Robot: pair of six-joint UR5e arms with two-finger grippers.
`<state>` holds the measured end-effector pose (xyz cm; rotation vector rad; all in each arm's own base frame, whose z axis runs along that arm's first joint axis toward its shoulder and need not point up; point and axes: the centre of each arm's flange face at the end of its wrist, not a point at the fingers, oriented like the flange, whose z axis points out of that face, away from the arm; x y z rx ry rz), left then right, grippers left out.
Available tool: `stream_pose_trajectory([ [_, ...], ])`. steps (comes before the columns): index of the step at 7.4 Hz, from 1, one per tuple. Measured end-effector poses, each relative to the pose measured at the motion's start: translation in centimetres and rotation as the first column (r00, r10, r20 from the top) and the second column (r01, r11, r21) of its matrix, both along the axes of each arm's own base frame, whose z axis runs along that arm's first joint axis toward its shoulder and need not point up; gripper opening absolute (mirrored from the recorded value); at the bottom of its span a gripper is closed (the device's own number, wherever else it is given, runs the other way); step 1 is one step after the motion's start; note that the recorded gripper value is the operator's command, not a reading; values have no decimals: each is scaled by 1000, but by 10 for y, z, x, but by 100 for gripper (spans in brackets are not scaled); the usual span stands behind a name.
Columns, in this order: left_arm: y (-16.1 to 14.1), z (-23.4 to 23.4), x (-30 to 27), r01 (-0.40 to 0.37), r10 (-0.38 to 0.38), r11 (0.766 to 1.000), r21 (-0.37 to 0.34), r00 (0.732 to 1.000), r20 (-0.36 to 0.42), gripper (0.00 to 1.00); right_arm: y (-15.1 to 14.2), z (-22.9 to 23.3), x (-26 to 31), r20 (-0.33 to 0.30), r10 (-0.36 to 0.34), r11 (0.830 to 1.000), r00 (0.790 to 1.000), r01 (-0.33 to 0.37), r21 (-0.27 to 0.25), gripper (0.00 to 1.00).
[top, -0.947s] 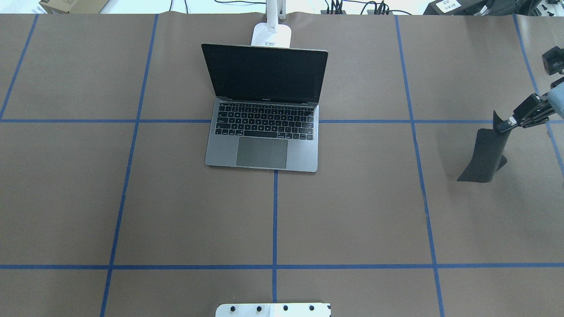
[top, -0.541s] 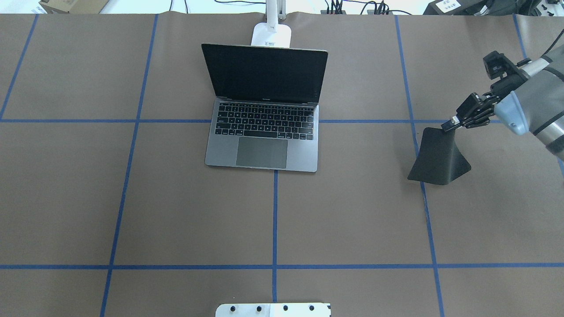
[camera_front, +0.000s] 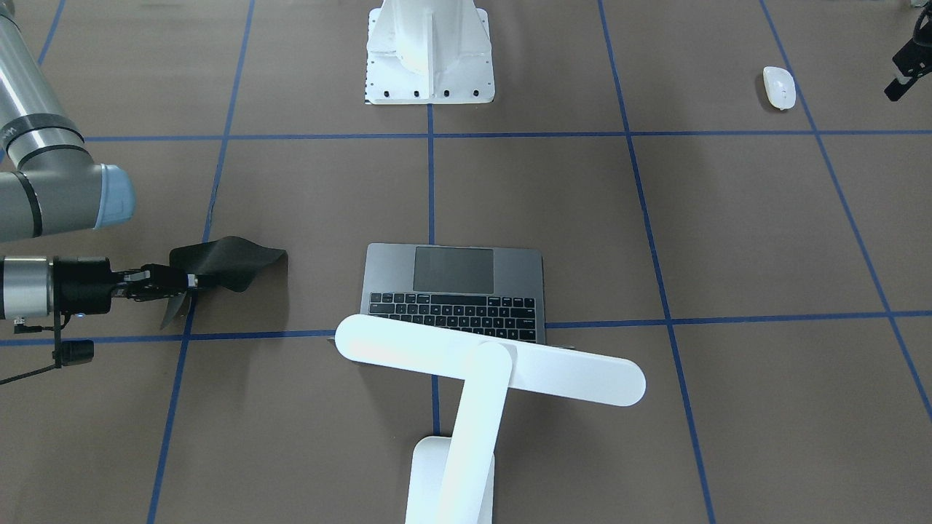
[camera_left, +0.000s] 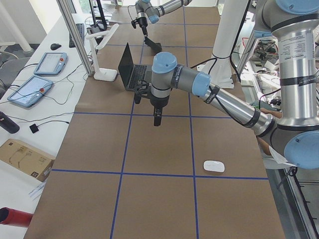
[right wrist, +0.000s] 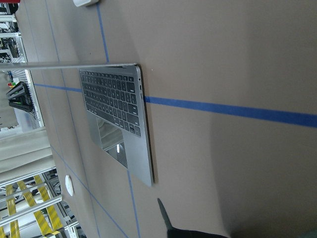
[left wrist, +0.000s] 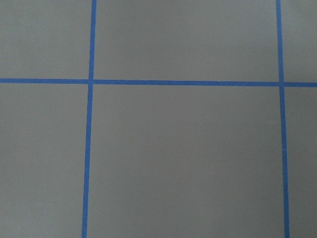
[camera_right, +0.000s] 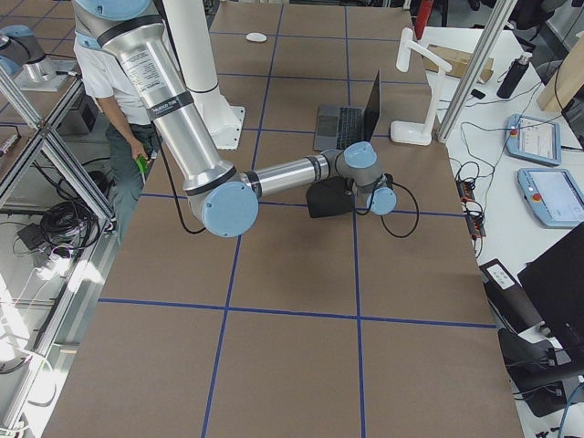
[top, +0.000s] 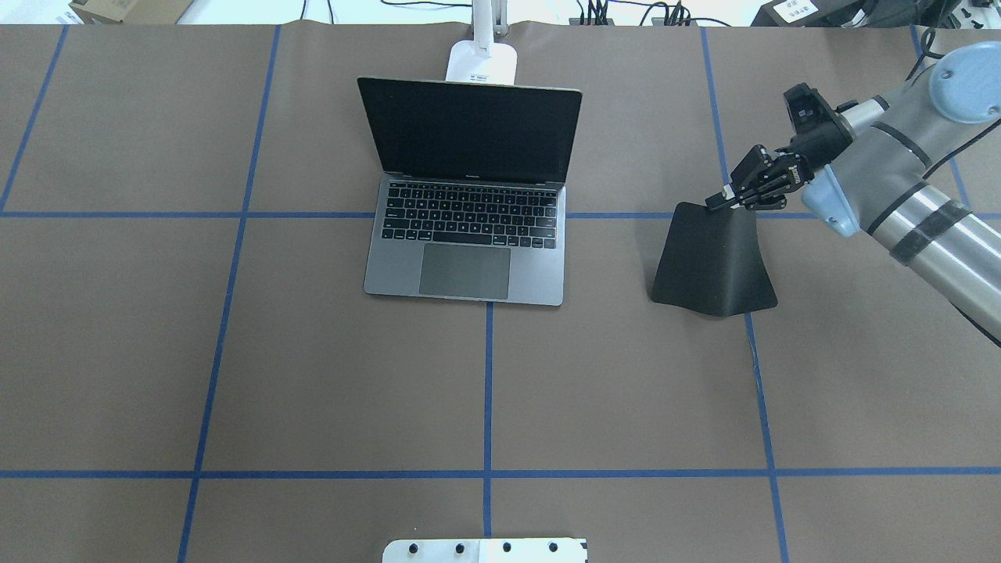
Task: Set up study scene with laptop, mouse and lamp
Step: 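Move the held black mouse pad with the right gripper beside the laptop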
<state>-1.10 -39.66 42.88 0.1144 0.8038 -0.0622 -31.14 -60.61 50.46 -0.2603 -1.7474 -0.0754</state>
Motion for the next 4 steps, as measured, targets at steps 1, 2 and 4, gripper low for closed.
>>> stream_pose_trajectory([
  [1, 0, 0, 0, 0, 0, 1000, 0, 1000, 0, 100, -12, -10, -14, 14, 15, 1000, 1000, -15, -9, 0],
  [2, -1, 1, 0, 0, 0, 1000, -2, 1000, 0, 100, -20, -19, -26, 27, 28, 1000, 999, -27, -14, 0],
  [4, -2, 4, 0, 0, 0, 1000, -8, 1000, 1, 100, -29, -31, -44, 40, 35, 999, 999, -35, -21, 27],
])
